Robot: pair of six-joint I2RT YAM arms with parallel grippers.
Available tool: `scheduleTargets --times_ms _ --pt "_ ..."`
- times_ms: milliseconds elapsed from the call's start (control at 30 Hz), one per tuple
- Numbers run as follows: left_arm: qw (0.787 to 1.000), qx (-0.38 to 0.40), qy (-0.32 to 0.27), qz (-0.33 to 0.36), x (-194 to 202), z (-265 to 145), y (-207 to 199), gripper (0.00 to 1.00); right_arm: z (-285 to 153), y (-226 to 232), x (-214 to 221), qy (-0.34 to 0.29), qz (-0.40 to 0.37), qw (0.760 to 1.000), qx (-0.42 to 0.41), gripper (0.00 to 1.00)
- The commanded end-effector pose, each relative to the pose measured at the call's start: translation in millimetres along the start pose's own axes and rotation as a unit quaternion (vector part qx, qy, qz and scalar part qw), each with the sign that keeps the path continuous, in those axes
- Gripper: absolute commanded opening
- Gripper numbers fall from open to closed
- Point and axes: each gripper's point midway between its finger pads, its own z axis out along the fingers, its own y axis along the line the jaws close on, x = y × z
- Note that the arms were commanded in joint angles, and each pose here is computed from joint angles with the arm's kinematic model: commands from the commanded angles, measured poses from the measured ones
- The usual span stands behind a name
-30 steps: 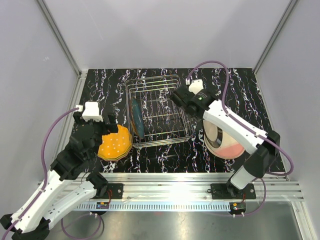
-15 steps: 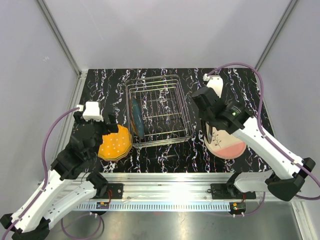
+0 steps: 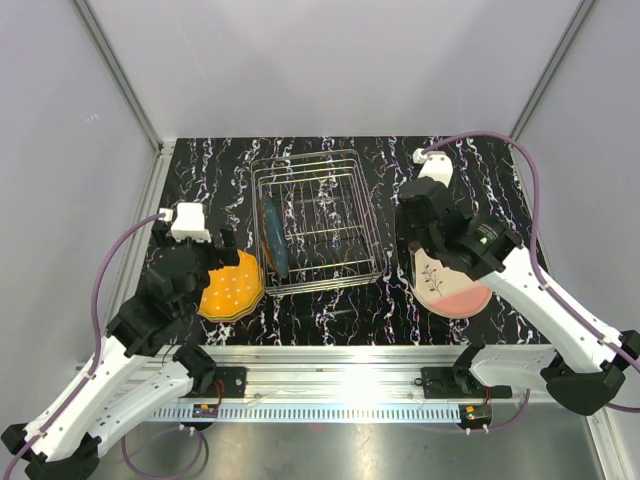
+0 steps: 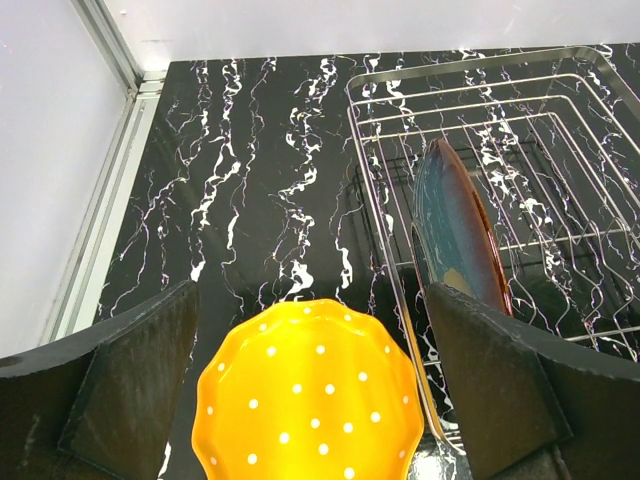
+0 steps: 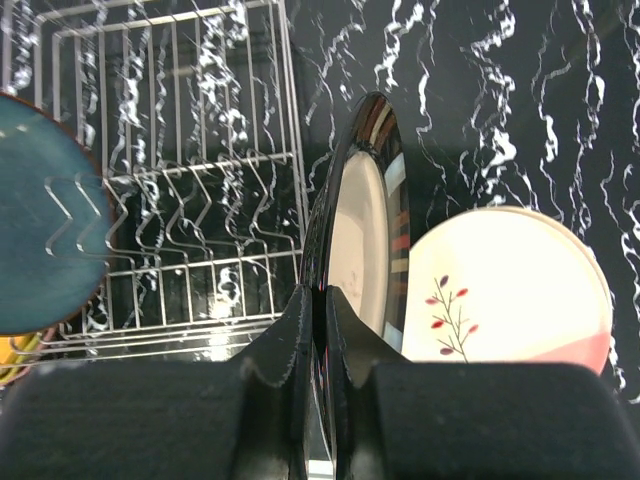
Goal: Load the plates into the dish rack
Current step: Insert the plate into the dish rack
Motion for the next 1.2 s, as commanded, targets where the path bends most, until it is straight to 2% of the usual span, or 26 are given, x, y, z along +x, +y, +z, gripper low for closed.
scheduleTargets --times_ms 0,267,567,767,1167 --pt "1.0 -0.007 -0.021 -0.022 -11.3 2.7 -0.5 0.99 -31.7 14.0 -70.0 -0.114 0.061 0.99 -0.057 0.0" --pt "0.999 -0.013 -0.025 -0.022 -12.8 1.6 2.9 0.99 -44.4 53.0 -110.1 -0.141 0.069 0.978 -0.135 0.0" --pt "0.999 -0.019 -0.026 -0.021 -12.4 2.3 4.7 0.99 -47.1 119.6 -148.4 -0.154 0.1 0.951 -0.248 0.0" --pt "0.999 -0.022 -0.026 -0.021 -12.2 2.8 5.4 0.99 -32.7 167.2 -151.5 -0.132 0.119 0.934 -0.309 0.0" --pt "0.999 -0.022 -0.026 -0.021 -11.3 3.4 5.0 0.99 0.8 244.0 -135.0 -0.085 0.153 0.915 -0.364 0.0"
